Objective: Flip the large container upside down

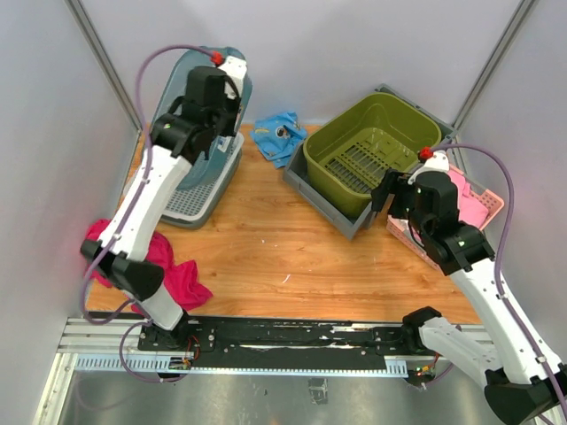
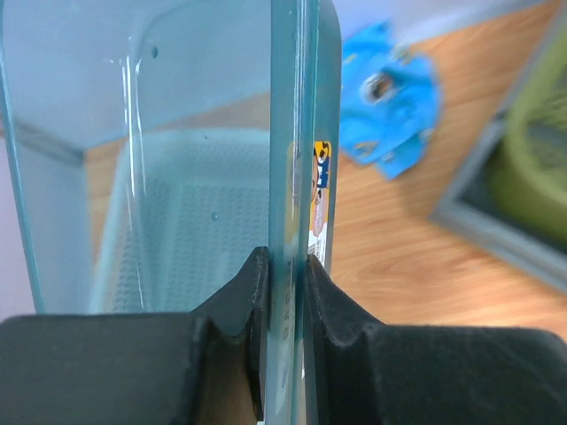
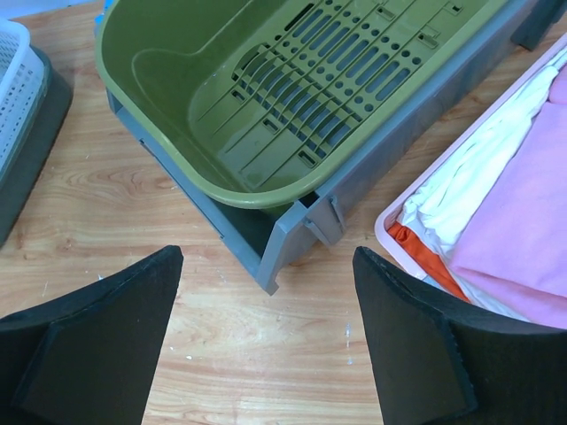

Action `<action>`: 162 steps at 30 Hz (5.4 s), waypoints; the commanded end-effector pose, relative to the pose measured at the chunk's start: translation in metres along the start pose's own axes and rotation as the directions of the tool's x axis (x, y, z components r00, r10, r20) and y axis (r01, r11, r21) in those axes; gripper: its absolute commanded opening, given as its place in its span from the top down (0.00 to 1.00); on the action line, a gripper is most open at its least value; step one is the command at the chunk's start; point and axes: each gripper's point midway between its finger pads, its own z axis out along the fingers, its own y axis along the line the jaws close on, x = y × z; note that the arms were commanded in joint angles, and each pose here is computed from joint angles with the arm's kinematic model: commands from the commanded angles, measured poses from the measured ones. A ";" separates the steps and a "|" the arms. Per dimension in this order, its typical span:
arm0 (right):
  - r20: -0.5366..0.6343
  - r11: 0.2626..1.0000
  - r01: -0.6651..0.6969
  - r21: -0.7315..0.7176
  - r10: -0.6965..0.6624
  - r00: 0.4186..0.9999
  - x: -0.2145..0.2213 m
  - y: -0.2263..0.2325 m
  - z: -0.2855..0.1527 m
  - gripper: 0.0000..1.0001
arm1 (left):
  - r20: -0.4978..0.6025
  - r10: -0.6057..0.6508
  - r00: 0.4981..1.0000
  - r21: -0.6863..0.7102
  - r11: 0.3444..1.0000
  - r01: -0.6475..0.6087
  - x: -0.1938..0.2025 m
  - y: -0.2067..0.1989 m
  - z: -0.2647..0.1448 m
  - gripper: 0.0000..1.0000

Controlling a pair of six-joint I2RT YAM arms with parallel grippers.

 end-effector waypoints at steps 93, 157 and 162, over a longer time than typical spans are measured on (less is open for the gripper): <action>-0.070 0.943 0.018 -0.334 -0.044 0.997 0.014 0.063 -0.009 0.16 | -0.446 -0.710 0.545 0.720 0.076 0.689 0.126 -0.171 -0.160 0.01; -0.119 0.917 0.282 -0.281 -0.325 0.938 0.088 0.078 -0.018 0.15 | -0.285 -0.289 0.914 -0.154 0.955 0.254 0.201 -0.023 0.093 0.27; -0.125 0.918 0.283 -0.279 -0.327 0.937 0.089 0.078 -0.018 0.16 | -0.319 -0.270 0.909 -0.130 0.962 0.241 0.212 -0.031 0.106 0.43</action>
